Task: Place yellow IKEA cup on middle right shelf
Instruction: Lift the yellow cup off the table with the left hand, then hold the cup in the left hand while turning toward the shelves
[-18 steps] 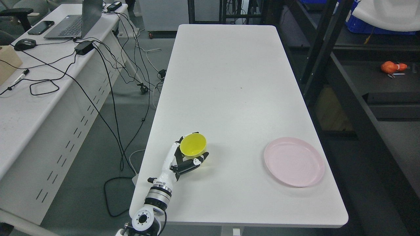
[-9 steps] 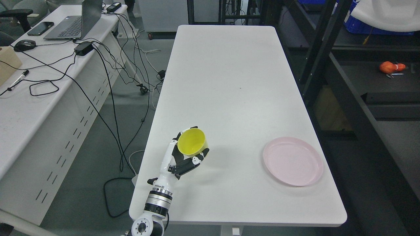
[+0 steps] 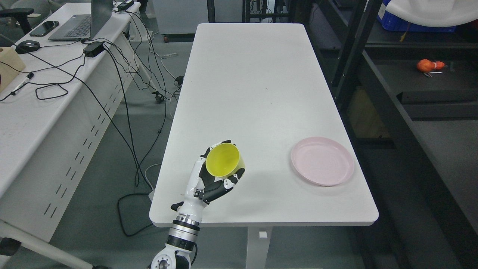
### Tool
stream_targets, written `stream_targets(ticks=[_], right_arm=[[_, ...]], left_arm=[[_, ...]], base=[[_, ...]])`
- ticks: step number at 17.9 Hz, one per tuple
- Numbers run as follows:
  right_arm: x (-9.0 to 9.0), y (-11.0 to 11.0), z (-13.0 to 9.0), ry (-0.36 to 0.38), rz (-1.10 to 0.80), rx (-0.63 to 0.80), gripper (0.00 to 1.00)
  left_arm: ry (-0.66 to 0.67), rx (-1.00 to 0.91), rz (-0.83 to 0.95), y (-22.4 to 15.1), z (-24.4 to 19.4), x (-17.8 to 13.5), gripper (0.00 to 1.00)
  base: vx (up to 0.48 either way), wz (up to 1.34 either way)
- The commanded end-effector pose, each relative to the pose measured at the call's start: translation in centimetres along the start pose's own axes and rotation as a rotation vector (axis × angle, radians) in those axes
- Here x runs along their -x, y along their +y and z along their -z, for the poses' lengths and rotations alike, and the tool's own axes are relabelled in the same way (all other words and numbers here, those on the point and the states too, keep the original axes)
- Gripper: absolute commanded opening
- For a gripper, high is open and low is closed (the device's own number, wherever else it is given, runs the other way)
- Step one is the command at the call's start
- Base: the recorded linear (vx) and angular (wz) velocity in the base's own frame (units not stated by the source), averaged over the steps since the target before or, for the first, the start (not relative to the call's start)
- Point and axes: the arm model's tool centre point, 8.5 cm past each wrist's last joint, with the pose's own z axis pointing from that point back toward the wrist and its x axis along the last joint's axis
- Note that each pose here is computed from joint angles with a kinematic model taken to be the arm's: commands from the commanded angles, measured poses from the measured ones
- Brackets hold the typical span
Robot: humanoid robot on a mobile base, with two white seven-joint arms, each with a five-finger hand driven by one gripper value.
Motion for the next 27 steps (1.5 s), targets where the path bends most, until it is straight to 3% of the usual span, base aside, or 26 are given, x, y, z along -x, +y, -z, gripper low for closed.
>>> stream_targets(ticks=[1, 27], right_arm=[[0.7, -2.8, -0.3, 0.011, 0.005, 0.227, 0.99], [0.7, -2.8, -0.3, 0.011, 0.005, 0.227, 0.99]], left_arm=[[-0.059, 0.039, 0.001, -0.8, 0.3, -2.0, 0.0], [-0.097, 0.058, -0.006, -1.6, 0.6, -3.3, 0.0]], base=[[-0.213, -0.14], [-0.212, -0.11]])
